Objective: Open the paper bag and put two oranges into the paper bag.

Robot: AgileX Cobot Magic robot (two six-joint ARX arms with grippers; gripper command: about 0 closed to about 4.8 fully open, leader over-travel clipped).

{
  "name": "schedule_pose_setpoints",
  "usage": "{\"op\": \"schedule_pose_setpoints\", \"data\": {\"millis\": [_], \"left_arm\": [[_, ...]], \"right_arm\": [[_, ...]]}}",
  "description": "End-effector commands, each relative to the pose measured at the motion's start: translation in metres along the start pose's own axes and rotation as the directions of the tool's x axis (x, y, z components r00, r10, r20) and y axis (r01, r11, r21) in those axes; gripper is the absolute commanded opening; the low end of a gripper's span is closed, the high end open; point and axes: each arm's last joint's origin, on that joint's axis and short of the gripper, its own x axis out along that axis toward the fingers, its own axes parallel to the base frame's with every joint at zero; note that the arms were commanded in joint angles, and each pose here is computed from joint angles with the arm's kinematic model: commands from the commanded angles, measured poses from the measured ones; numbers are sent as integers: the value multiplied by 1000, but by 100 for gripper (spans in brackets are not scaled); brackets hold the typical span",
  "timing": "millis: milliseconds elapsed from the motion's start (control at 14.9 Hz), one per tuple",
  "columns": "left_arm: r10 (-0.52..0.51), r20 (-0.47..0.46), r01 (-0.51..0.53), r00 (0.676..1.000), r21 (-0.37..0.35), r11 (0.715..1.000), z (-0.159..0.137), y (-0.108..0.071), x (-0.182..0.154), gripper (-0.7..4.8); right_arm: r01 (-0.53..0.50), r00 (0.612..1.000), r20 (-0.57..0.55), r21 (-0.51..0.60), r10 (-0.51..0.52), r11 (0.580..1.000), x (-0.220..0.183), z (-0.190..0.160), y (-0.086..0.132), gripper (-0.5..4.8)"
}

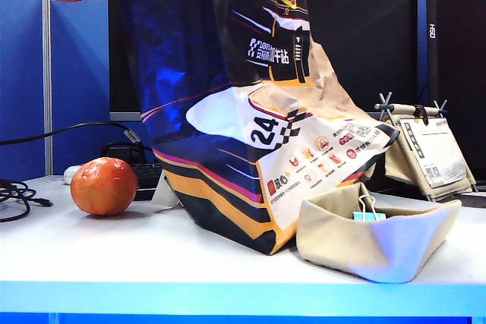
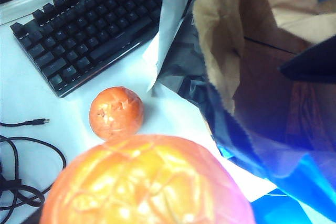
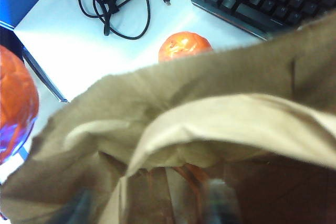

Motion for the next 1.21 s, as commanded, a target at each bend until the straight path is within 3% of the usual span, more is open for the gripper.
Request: {"op": "schedule_pose_setpoints", "data": {"millis": [67, 134, 269, 403, 537, 672, 873, 1007, 1209], "left_arm": [[0, 23, 0, 1000, 6, 1000, 2, 0, -2, -6], [0, 23, 0, 1000, 6, 1000, 2, 0, -2, -6], [-17, 35, 16, 999, 8, 1000, 3, 0, -3, -6], [-97, 88, 96, 991, 18, 995, 8, -2, -3, -6], [-237, 183, 231, 954, 53, 972, 17, -6, -5, -6], [-347, 286, 335, 893, 93, 938, 27, -9, -8, -5], [-412, 366, 399, 835, 113, 910, 37, -10, -11, -6], [-427, 347, 421, 835, 96, 902, 39, -9, -1, -6], [-431, 306, 432, 849, 66, 899, 44, -6, 24, -6]], "right_arm": [[-24, 1000, 14, -9, 24, 1000, -4, 0, 3, 68], [-42, 999, 12, -9, 42, 999, -4, 0, 4, 12], [-54, 998, 13, -12, 54, 998, -5, 0, 5, -1], [-54, 998, 24, -15, 55, 998, -9, 0, 6, -1], [-53, 997, 45, -22, 54, 998, -17, 0, 7, -1], [-55, 995, 83, -35, 58, 998, -28, 0, 10, -1], [-59, 972, 223, -81, 76, 995, -60, 6, 18, -1], [-58, 957, 279, -96, 83, 994, -74, 8, 21, -1], [-59, 957, 278, -97, 84, 994, -76, 7, 21, -1]]}}
